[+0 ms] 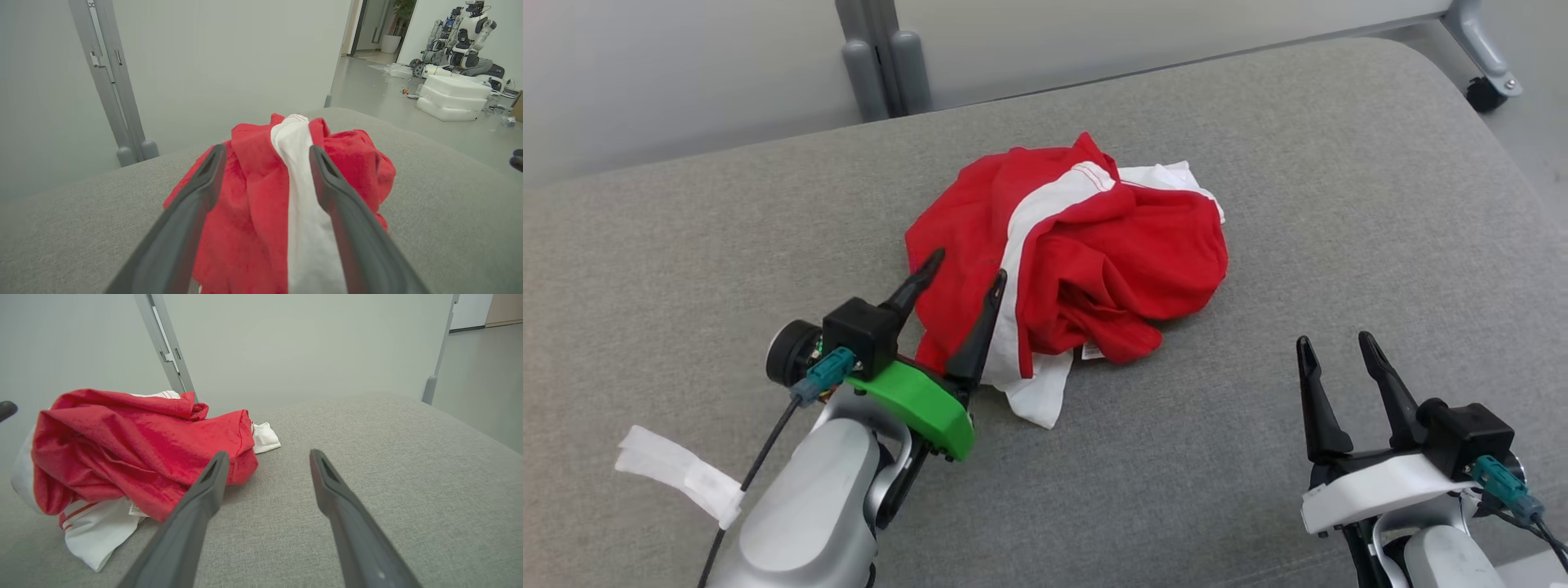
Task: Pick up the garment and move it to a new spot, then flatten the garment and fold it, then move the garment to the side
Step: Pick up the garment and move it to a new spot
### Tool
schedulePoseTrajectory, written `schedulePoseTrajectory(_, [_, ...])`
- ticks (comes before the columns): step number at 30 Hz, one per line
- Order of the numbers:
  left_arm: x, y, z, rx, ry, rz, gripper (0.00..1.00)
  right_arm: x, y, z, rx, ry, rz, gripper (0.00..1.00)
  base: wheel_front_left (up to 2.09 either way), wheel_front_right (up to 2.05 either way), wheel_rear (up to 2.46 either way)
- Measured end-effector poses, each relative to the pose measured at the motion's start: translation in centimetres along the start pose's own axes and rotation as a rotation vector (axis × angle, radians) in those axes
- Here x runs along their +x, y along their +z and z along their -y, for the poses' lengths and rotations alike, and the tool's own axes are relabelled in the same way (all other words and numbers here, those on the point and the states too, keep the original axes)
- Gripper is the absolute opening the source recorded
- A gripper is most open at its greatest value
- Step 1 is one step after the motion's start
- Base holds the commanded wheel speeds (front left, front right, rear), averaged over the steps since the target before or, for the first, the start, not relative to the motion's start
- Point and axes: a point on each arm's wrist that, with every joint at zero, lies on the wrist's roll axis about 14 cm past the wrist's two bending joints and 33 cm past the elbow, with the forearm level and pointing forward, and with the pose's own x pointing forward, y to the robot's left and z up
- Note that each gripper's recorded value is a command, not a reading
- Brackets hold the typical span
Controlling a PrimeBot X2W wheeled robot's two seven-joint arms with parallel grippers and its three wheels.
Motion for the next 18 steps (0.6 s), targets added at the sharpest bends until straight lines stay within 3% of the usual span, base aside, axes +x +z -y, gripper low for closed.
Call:
schedulePoseTrajectory(5, [0.2,-3.7,1.2,-0.050,-0.036,-0.100,1.00,-0.5,-0.5,1.1,-0.004,-0.039,-0.015,1.00,0.00,0.00,0.00])
schedulePoseTrajectory(6, [0.2,-4.4,1.2,-0.057,-0.037,-0.120,0.45,-0.5,-0.6,1.3,-0.005,-0.044,-0.017,1.00,0.00,0.00,0.00])
schedulePoseTrajectory(7, [0.1,-4.9,1.3,-0.060,-0.038,-0.133,0.00,-0.5,-0.6,1.4,-0.006,-0.048,-0.018,1.00,0.00,0.00,0.00])
schedulePoseTrajectory(12, [0.4,-5.8,1.4,-0.068,-0.048,-0.162,0.00,-0.5,-0.8,1.7,-0.007,-0.059,-0.024,1.00,0.00,0.00,0.00])
schedulePoseTrajectory(18, [1.8,-2.7,1.4,-0.048,-0.064,-0.086,0.00,-0.5,-0.6,1.4,-0.001,-0.052,-0.016,1.00,0.00,0.00,0.00])
